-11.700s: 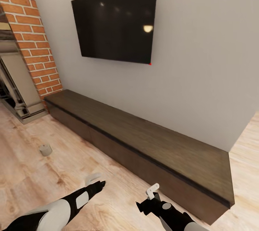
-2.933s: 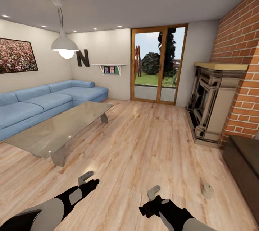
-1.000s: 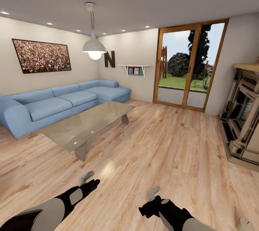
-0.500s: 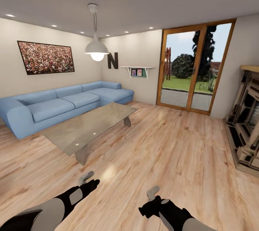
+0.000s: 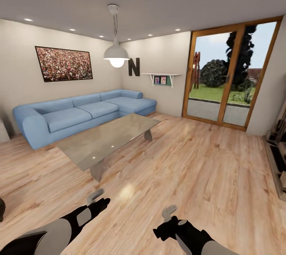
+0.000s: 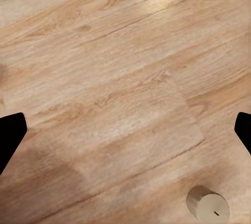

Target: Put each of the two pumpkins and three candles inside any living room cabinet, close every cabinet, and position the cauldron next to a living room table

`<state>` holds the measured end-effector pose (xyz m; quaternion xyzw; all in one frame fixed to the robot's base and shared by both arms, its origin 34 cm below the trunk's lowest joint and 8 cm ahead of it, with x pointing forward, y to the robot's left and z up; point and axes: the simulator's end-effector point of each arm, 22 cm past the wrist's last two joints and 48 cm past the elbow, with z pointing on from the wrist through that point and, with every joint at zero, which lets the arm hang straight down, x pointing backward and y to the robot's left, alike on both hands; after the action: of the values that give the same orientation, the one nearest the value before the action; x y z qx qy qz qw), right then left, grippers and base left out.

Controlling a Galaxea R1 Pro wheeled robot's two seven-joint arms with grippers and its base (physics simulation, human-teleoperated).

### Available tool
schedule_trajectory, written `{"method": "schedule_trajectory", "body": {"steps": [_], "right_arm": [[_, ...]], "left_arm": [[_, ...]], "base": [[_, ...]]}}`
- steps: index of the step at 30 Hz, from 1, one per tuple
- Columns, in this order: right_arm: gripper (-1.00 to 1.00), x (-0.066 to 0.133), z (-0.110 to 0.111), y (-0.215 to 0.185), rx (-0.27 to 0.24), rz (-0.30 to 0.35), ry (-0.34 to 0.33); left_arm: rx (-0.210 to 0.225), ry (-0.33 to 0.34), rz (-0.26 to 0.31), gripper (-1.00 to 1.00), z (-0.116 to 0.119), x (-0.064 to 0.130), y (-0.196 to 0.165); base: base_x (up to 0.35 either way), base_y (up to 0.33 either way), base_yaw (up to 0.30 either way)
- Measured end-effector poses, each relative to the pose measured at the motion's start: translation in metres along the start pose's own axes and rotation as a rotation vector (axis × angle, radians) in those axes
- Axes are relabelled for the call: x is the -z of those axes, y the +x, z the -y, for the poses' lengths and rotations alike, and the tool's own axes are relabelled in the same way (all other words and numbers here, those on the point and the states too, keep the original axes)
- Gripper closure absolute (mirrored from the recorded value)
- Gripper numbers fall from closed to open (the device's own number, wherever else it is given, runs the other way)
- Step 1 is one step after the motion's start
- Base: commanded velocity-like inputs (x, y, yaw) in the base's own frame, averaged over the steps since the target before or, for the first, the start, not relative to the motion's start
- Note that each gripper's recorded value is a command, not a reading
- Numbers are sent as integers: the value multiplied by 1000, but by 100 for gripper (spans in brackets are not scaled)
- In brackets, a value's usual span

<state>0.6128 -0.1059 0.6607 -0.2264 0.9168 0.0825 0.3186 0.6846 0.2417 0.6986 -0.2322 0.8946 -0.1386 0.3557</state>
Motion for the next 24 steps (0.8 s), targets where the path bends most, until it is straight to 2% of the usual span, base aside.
{"method": "schedule_trajectory", "body": {"steps": [12,19,24], "right_arm": [[-100,0,-1,0,1,0,-2],[-100,0,-1,0,1,0,-2],[-100,0,-1,0,1,1,-2]], "left_arm": [[0,0,-1,-100,0,0,0],[0,1,0,-100,0,0,0],[0,1,0,-100,0,0,0]], "base": [[1,-1,43],[22,-10,215],[226,-75,162]]}}
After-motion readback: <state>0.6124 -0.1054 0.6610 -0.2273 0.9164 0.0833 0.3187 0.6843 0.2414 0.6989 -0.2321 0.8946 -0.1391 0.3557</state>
